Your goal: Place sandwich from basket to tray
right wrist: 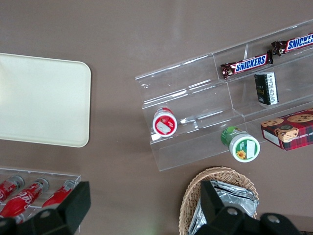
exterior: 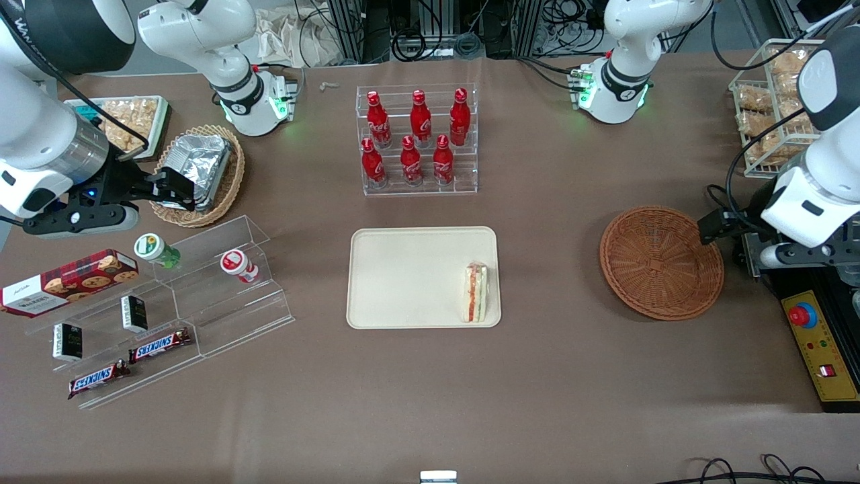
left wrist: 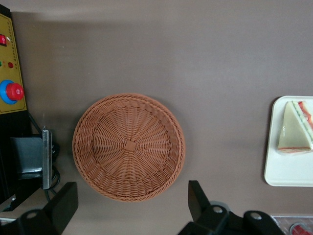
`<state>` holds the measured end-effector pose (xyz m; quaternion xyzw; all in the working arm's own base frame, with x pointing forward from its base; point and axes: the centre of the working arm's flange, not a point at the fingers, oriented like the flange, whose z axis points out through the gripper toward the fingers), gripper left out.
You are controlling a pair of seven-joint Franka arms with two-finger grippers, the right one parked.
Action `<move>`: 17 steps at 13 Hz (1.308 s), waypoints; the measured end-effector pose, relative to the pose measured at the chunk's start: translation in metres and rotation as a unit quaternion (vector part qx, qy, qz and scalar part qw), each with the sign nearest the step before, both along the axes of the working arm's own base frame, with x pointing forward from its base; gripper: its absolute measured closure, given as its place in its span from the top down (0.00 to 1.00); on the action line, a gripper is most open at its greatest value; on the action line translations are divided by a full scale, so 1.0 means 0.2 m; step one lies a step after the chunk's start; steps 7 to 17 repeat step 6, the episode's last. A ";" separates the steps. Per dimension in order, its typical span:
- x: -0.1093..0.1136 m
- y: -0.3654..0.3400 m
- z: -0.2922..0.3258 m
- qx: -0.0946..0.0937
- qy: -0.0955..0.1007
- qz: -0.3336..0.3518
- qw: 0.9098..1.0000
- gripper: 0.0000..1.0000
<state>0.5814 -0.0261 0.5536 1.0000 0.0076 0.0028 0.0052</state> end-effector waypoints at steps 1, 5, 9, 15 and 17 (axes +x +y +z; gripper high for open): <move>-0.02 0.03 0.00 -0.002 -0.001 -0.007 1.000 1.00; -0.05 0.04 0.08 -0.002 -0.013 -0.044 0.999 1.00; -0.03 0.04 0.12 -0.001 -0.020 -0.064 0.998 1.00; -0.03 0.04 0.12 -0.001 -0.020 -0.064 0.998 1.00; -0.03 0.04 0.12 -0.001 -0.020 -0.064 0.998 1.00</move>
